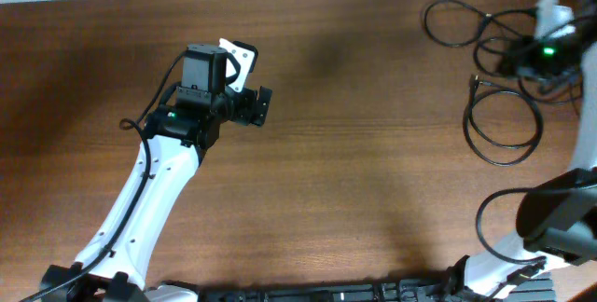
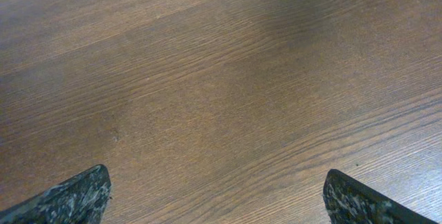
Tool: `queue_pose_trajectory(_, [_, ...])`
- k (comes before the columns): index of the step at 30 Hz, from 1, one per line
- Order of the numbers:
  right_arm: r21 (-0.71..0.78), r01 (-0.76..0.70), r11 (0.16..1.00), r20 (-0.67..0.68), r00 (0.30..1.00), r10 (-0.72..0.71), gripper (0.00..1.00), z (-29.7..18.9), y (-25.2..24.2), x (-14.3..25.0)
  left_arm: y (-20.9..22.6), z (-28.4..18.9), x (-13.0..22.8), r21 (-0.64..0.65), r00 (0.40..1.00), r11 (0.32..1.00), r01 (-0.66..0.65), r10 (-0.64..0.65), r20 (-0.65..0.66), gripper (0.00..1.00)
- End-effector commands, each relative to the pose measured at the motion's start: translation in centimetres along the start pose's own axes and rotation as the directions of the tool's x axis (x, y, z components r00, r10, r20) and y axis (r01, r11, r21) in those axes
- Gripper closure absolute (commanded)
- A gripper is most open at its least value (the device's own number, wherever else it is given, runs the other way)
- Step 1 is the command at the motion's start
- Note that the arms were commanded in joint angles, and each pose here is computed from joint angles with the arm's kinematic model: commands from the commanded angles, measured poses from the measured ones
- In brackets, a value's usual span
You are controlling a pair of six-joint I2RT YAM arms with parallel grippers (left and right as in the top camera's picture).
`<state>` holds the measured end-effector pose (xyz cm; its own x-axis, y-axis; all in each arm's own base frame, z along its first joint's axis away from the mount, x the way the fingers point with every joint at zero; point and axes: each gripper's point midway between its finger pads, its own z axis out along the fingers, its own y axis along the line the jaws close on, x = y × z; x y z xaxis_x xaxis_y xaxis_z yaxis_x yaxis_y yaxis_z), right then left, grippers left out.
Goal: Untangle cables
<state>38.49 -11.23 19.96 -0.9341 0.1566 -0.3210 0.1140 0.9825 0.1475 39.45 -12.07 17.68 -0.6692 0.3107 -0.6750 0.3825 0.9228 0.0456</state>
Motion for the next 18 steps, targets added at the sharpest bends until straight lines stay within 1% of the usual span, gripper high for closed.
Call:
queue_pose_trajectory(1, [-0.056,0.091,0.994,-0.001,0.996,-0.091,0.25,-0.3,6.2,-0.1,0.4,-0.4,-0.2,-0.013,1.000,1.000,-0.006,0.006,0.011,0.01])
queue_pose_trajectory(2, [-0.070,0.131,0.989,0.000,0.991,-0.131,0.00,-0.1,7.9,-0.2,0.4,-0.4,-0.2,-0.013,1.000,1.000,-0.006,0.006,0.011,0.01])
queue_pose_trajectory(5, [-0.103,0.219,0.970,-0.007,0.975,-0.220,0.00,0.3,11.7,0.2,0.4,-0.4,-0.2,-0.013,1.000,1.000,-0.006,0.006,0.011,0.01])
queue_pose_trajectory(9, [-0.126,0.278,0.952,-0.012,0.960,-0.281,0.00,0.6,14.3,0.7,0.4,-0.4,-0.2,-0.013,1.000,1.000,-0.006,0.006,0.011,0.01])
queue_pose_trajectory(15, [-0.127,0.282,0.951,-0.012,0.958,-0.286,0.00,0.6,14.5,0.8,0.4,-0.4,-0.2,-0.013,1.000,1.000,-0.006,0.006,0.012,0.01])
queue_pose_trajectory(17, [-0.128,0.282,0.951,-0.012,0.958,-0.286,0.00,0.6,14.5,0.8,1.2,-0.5,0.2,-0.062,1.000,0.998,-0.009,0.009,-0.006,0.01])
queue_pose_trajectory(18, [-0.128,0.282,0.951,-0.012,0.958,-0.286,0.00,0.6,14.5,0.8,1.2,-0.7,0.2,-0.063,1.000,0.998,-0.009,0.008,-0.009,0.01])
